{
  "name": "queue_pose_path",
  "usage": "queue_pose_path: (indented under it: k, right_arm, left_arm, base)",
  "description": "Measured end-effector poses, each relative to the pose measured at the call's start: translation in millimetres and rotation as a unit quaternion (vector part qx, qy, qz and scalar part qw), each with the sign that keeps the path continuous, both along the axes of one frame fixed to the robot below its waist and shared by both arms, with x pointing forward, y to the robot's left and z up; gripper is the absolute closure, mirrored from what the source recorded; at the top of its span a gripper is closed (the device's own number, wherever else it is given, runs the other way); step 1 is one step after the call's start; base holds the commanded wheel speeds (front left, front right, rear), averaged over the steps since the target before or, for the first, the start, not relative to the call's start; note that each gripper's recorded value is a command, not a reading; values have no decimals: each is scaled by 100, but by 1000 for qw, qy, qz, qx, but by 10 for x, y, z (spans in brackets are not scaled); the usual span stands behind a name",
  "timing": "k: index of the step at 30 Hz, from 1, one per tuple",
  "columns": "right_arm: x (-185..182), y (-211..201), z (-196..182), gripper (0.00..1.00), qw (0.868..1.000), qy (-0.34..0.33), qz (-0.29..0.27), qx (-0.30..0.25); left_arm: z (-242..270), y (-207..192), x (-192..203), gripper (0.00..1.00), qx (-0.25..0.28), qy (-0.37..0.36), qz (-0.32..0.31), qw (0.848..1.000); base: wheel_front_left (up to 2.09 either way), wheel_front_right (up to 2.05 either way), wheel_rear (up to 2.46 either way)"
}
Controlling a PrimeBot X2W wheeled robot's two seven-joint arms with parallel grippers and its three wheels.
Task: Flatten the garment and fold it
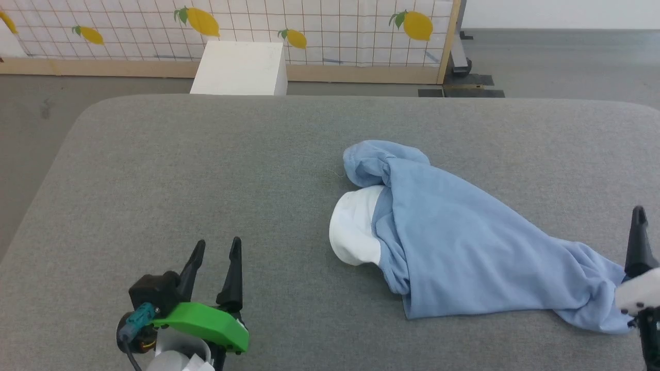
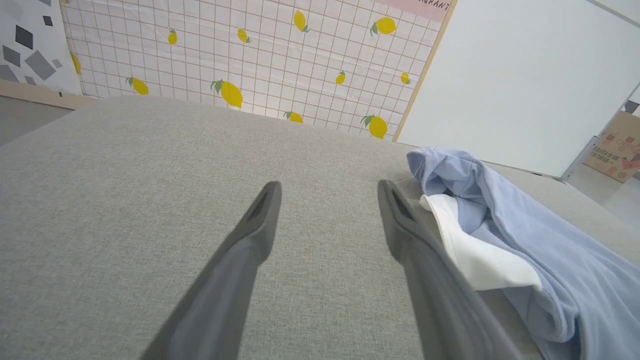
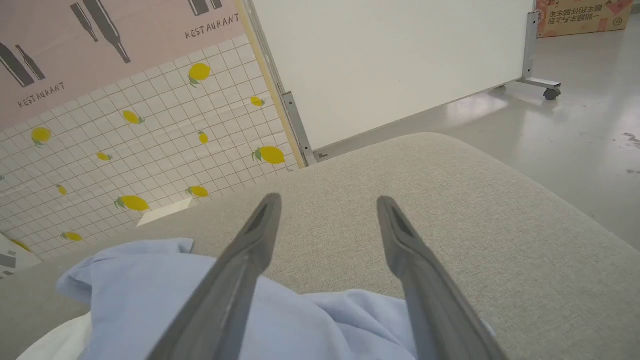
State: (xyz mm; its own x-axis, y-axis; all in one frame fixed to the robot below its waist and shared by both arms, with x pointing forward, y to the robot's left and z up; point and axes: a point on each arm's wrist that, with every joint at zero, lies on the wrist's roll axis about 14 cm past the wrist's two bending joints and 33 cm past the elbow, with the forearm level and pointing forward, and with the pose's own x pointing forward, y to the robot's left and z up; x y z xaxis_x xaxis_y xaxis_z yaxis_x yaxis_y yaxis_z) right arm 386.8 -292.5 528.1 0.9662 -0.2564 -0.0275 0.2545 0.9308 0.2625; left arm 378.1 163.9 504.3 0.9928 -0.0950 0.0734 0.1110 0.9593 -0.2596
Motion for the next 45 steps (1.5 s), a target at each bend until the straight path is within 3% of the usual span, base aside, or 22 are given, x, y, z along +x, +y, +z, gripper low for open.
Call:
queue_pose_path:
  k: [5, 11, 14, 19, 30, 33, 36, 37, 38, 45]
  right_arm:
    - [-88, 40, -110, 0, 1000, 0, 3, 5]
    - [-86, 87, -169, 0, 1000, 10, 10, 3]
    - [-90, 83, -228, 0, 1000, 19, 10, 3]
    - [-101, 71, -358, 0, 999, 39, 8, 4]
    - [-154, -29, -627, 0, 997, 75, -10, 6]
    - [-173, -57, -686, 0, 996, 82, -15, 6]
    - [-169, -57, -720, 0, 996, 87, -15, 6]
    - [-159, -44, -725, 0, 996, 87, -13, 7]
    - [-140, -25, -726, 0, 996, 87, -10, 7]
    - [3, 121, -698, 0, 997, 79, 12, 9]
  left_arm:
    - [-155, -156, 67, 0, -15, 53, -20, 998]
    - [-93, -736, 432, 0, 19, 124, -120, 985]
    - [-171, -1038, 541, 0, 64, 187, -175, 964]
    - [-365, -1323, 635, 0, 152, 290, -225, 918]
    - [-1054, -1472, 477, 0, 269, 442, -265, 814]
    - [-1191, -1474, 424, 0, 272, 461, -271, 800]
    - [-1223, -1503, 394, 0, 253, 469, -283, 797]
    - [-1217, -1506, 392, 52, 247, 469, -285, 798]
    - [-1202, -1519, 395, 97, 241, 464, -289, 802]
    - [-1184, -1562, 348, 100, 212, 451, -295, 815]
  base:
    - [0, 0, 0]
    - [0, 0, 0]
    - [0, 0, 0]
    - [0, 0, 0]
    - [0, 0, 0]
    - [0, 0, 0]
    - [0, 0, 0]
    - [0, 0, 0]
    - [0, 0, 0]
    - [0, 0, 0]
